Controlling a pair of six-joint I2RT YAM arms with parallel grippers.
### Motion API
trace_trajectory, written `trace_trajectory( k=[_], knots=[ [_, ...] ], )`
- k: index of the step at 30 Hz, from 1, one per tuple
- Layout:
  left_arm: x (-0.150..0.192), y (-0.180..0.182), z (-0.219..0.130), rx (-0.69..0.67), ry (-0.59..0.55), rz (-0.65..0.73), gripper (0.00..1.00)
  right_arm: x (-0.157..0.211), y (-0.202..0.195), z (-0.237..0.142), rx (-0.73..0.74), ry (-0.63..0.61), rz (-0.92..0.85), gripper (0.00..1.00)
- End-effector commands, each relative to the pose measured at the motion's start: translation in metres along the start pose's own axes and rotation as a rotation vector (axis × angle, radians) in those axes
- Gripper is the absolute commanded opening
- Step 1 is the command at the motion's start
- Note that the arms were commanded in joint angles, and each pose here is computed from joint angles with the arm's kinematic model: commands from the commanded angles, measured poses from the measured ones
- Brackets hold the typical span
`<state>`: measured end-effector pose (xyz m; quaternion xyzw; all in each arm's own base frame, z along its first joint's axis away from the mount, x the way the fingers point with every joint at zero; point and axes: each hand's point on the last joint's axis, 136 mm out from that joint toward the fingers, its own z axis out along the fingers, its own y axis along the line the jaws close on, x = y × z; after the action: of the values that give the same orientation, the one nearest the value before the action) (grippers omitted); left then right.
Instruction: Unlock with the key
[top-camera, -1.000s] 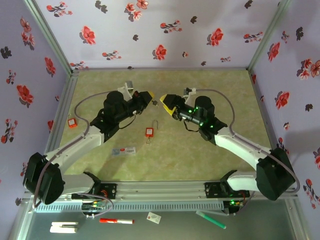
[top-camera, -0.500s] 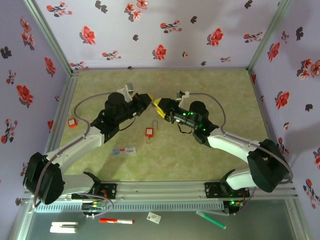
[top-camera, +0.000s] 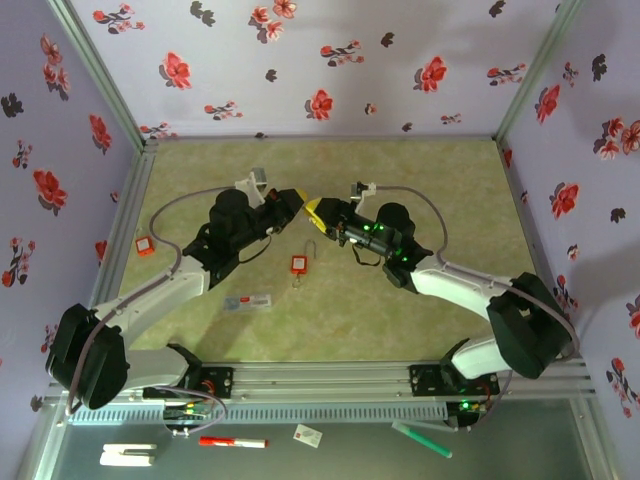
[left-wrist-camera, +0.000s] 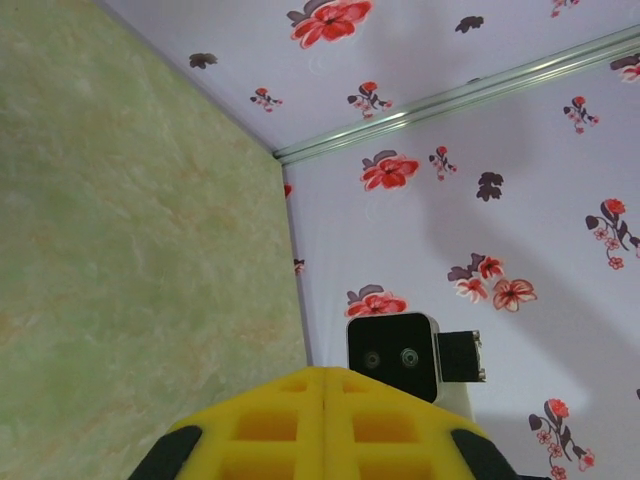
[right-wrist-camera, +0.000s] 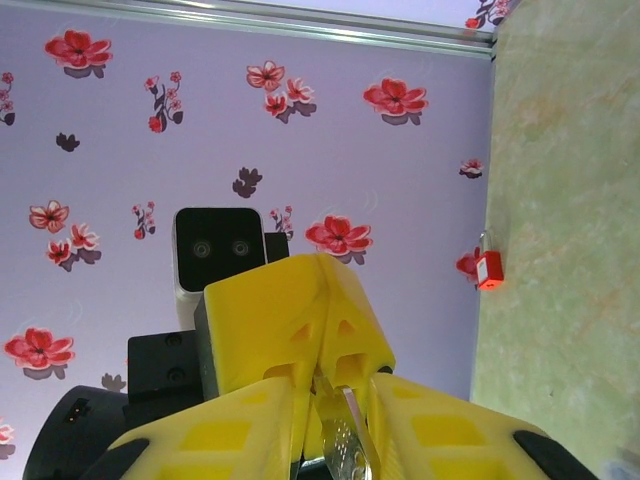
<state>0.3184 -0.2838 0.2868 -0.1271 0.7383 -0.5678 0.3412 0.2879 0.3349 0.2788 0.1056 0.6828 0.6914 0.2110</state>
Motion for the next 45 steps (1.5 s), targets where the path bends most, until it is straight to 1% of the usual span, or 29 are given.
trace_trajectory(
  k=[1, 5, 9, 15, 17, 24, 25, 26, 27, 29, 31, 33, 34, 35, 36, 38, 40, 45],
  knots=[
    [-0.002, -0.007, -0.001, 0.034, -0.023, 0.001, 0.0, 0.005, 0.01, 0.002, -0.058, 0.009, -0.003, 0.24],
    [-0.002, -0.007, 0.0, 0.041, -0.025, -0.005, 0.0, 0.007, 0.013, 0.002, -0.076, 0.016, 0.0, 0.22],
    [-0.001, -0.006, 0.0, 0.043, -0.024, -0.007, 0.0, 0.007, 0.013, 0.002, -0.081, 0.017, 0.002, 0.18],
    [-0.001, -0.004, 0.001, 0.047, -0.028, -0.012, 0.0, 0.007, 0.014, 0.002, -0.087, 0.02, 0.009, 0.06],
    [-0.001, -0.004, 0.0, 0.046, -0.03, -0.01, 0.0, 0.007, 0.014, 0.002, -0.09, 0.018, 0.013, 0.0],
    [0.0, 0.009, 0.0, 0.022, -0.046, -0.016, 0.0, 0.01, 0.025, 0.001, -0.114, 0.033, -0.009, 0.0],
    [-0.001, 0.012, -0.001, 0.012, -0.052, -0.02, 0.06, 0.009, 0.026, 0.0, -0.11, 0.03, -0.012, 0.0],
    [-0.001, 0.014, -0.002, 0.007, -0.056, -0.022, 0.21, 0.01, 0.025, -0.001, -0.099, 0.03, -0.017, 0.0],
    [-0.003, 0.014, -0.003, 0.004, -0.059, -0.022, 0.32, 0.01, 0.026, -0.002, -0.09, 0.028, -0.026, 0.0],
    [-0.008, 0.018, -0.008, -0.025, -0.068, -0.018, 0.63, 0.01, 0.023, -0.005, -0.053, 0.021, -0.049, 0.0],
    [-0.018, 0.026, -0.018, -0.097, -0.077, 0.001, 0.81, 0.01, 0.02, -0.01, 0.016, 0.018, -0.087, 0.0],
    [-0.029, 0.041, -0.035, -0.228, -0.078, 0.028, 0.93, 0.009, 0.008, -0.019, 0.156, 0.016, -0.146, 0.0],
    [-0.035, 0.046, -0.045, -0.298, -0.076, 0.044, 0.95, 0.007, 0.004, -0.027, 0.237, 0.01, -0.183, 0.0],
    [-0.039, 0.059, -0.057, -0.387, -0.059, 0.054, 0.96, 0.006, -0.002, -0.035, 0.312, 0.01, -0.222, 0.0],
    [-0.043, 0.067, -0.066, -0.453, -0.046, 0.065, 0.96, 0.005, -0.003, -0.042, 0.354, 0.004, -0.25, 0.0],
    [-0.052, 0.085, -0.089, -0.598, -0.022, 0.092, 0.96, 0.002, -0.002, -0.055, 0.411, -0.006, -0.295, 0.0],
    [-0.059, 0.1, -0.109, -0.705, -0.021, 0.104, 0.97, 0.002, -0.002, -0.063, 0.441, -0.007, -0.314, 0.0],
    [-0.079, 0.119, -0.144, -0.825, -0.056, 0.13, 0.97, 0.007, -0.012, -0.074, 0.493, 0.008, -0.316, 0.0]
  ],
)
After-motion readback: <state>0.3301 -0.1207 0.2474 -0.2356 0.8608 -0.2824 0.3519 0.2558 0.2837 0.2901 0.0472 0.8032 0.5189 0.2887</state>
